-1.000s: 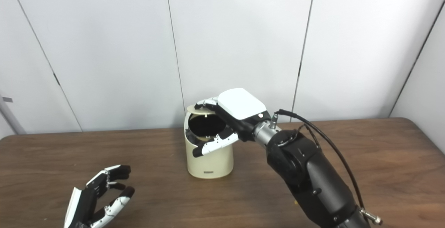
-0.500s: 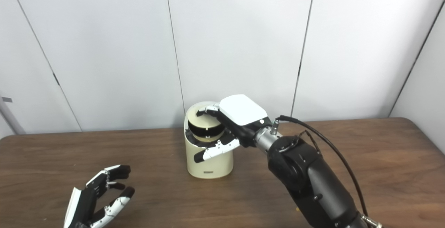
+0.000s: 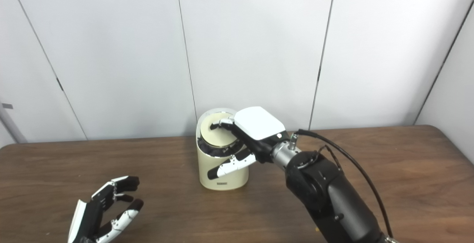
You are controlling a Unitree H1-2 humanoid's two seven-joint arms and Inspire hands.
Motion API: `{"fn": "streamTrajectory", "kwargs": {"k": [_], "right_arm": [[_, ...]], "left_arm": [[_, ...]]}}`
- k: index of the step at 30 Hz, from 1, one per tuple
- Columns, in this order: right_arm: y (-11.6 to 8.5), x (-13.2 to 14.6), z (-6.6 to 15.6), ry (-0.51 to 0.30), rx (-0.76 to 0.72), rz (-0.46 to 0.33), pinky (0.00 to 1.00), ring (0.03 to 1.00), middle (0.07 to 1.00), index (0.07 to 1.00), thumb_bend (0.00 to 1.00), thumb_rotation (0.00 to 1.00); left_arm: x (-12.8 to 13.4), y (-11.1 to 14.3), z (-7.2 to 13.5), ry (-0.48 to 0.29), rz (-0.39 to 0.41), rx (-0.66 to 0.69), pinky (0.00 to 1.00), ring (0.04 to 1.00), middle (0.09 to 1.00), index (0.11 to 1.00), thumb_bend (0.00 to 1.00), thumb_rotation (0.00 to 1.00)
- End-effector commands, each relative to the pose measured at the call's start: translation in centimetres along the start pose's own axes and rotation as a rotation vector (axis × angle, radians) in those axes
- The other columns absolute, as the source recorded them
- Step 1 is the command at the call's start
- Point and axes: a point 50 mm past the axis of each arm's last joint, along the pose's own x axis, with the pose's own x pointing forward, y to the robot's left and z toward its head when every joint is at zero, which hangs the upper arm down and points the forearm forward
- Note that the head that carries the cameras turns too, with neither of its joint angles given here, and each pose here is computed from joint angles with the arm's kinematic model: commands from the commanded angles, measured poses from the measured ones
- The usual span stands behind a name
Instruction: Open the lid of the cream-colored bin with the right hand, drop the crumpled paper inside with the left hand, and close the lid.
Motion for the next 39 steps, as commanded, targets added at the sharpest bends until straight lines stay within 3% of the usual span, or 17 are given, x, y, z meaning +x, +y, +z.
{"fn": "streamTrajectory", "kwargs": {"k": [1, 21, 39], "right_arm": [[-1.6, 0.2, 0.6, -0.021, -0.02, -0.051, 0.81, 0.818, 0.814, 0.803, 0.98, 0.85], [-0.6, -0.4, 0.9, -0.021, -0.002, -0.035, 0.81, 0.822, 0.816, 0.804, 0.98, 0.85], [0.2, -0.8, 0.9, -0.005, -0.012, 0.008, 0.76, 0.755, 0.752, 0.749, 0.99, 0.85]], "left_arm": [[-0.1, 0.3, 0.4, -0.023, -0.001, 0.002, 0.6, 0.703, 0.711, 0.701, 0.68, 0.48], [-0.1, 0.5, 0.4, -0.03, -0.001, 0.006, 0.59, 0.701, 0.714, 0.703, 0.69, 0.49], [0.0, 0.7, 0.7, -0.03, -0.002, 0.019, 0.59, 0.694, 0.706, 0.7, 0.69, 0.5]]}}
